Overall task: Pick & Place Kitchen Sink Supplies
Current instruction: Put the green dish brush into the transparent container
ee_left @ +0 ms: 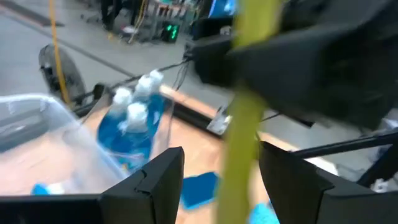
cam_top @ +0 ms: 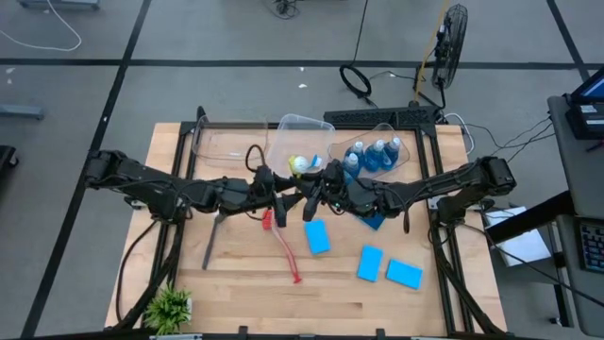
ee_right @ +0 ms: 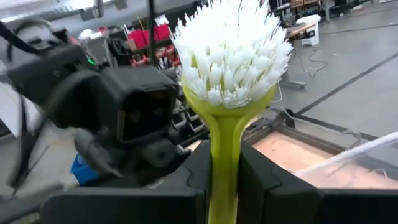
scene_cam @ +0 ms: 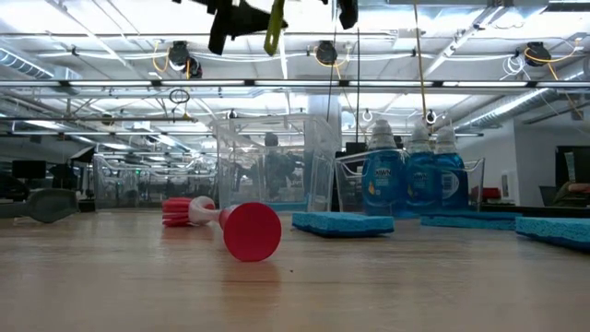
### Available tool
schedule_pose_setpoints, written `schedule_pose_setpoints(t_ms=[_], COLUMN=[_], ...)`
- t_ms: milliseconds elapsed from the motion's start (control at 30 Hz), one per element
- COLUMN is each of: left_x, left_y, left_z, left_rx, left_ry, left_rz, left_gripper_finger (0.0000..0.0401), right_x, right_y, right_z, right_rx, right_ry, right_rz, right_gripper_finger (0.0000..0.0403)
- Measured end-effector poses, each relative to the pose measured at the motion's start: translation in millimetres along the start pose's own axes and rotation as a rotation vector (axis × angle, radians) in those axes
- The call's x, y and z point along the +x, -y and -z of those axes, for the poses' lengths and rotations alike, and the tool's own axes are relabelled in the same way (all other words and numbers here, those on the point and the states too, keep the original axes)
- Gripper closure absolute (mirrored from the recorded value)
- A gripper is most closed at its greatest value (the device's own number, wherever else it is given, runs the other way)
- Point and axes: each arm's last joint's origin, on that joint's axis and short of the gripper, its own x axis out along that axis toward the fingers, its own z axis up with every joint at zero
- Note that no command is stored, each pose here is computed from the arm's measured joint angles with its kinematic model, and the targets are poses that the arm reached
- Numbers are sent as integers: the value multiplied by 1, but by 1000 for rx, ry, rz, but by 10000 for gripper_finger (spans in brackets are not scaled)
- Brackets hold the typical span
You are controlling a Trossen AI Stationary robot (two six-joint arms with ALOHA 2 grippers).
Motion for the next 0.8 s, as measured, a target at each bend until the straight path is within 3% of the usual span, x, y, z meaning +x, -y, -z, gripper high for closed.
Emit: schedule_pose_setpoints(t_ms=[200, 800], left_x=[6, 6], left_y=[-3, -1], left_z=[3, 1], left_rx=[15, -15], left_ry=[-98, -119], left_rz=[-42, -57], left_gripper_finger=[192, 192], right_x=[2, 1], right_y=[1, 4], right_z=[5, 6], right_rx=[-43, -106], right_ry=[-13, -12], right_rz=[32, 91], right_gripper_finger=[368, 368])
